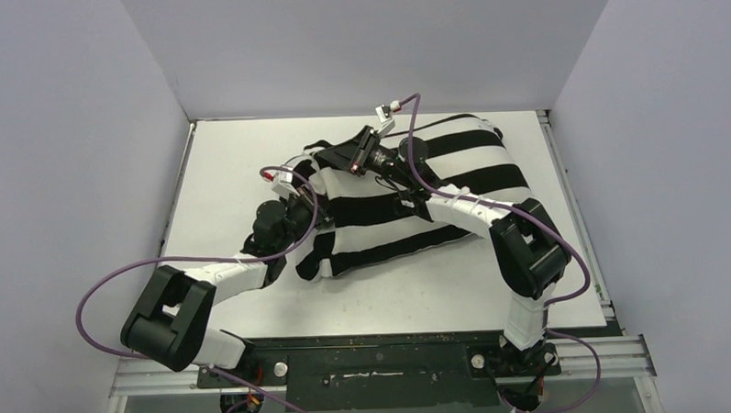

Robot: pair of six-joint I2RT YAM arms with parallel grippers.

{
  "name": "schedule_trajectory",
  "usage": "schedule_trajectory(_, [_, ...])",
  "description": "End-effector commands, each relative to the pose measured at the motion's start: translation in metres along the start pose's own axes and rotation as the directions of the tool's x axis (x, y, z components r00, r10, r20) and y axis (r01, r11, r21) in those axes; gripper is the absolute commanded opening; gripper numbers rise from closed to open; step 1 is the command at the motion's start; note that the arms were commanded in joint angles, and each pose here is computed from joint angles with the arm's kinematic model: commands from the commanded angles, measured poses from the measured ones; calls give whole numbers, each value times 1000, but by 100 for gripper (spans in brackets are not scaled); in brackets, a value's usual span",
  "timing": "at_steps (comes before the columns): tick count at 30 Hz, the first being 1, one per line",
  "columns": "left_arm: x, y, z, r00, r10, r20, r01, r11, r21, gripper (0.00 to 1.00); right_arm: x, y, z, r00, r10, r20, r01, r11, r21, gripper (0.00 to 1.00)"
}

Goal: Put the pillow into the pillowcase
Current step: Stuff the pillow into the pillowcase.

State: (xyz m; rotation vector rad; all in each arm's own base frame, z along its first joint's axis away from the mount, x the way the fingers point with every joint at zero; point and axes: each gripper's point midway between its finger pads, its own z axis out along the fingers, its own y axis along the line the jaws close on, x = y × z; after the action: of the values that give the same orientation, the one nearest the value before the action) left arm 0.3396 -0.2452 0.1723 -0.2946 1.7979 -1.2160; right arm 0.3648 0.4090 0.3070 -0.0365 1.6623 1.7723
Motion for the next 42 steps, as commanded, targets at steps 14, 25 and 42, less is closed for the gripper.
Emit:
schedule_trajectory(14, [-36, -5, -53, 988, 118, -99, -140, 958, -252, 38, -20, 33, -7, 991, -119, 64, 121, 992, -26, 0])
schedule_trajectory(25, [-117, 22, -40, 982, 183, 46, -160, 936, -314, 44, -21, 38, -7, 991, -119, 67, 122, 992, -43, 0])
schedule_trajectory(42, [-138, 23, -31, 968, 217, 129, -162, 925, -344, 47, -17, 38, -5, 991, -119, 60, 122, 992, -45, 0])
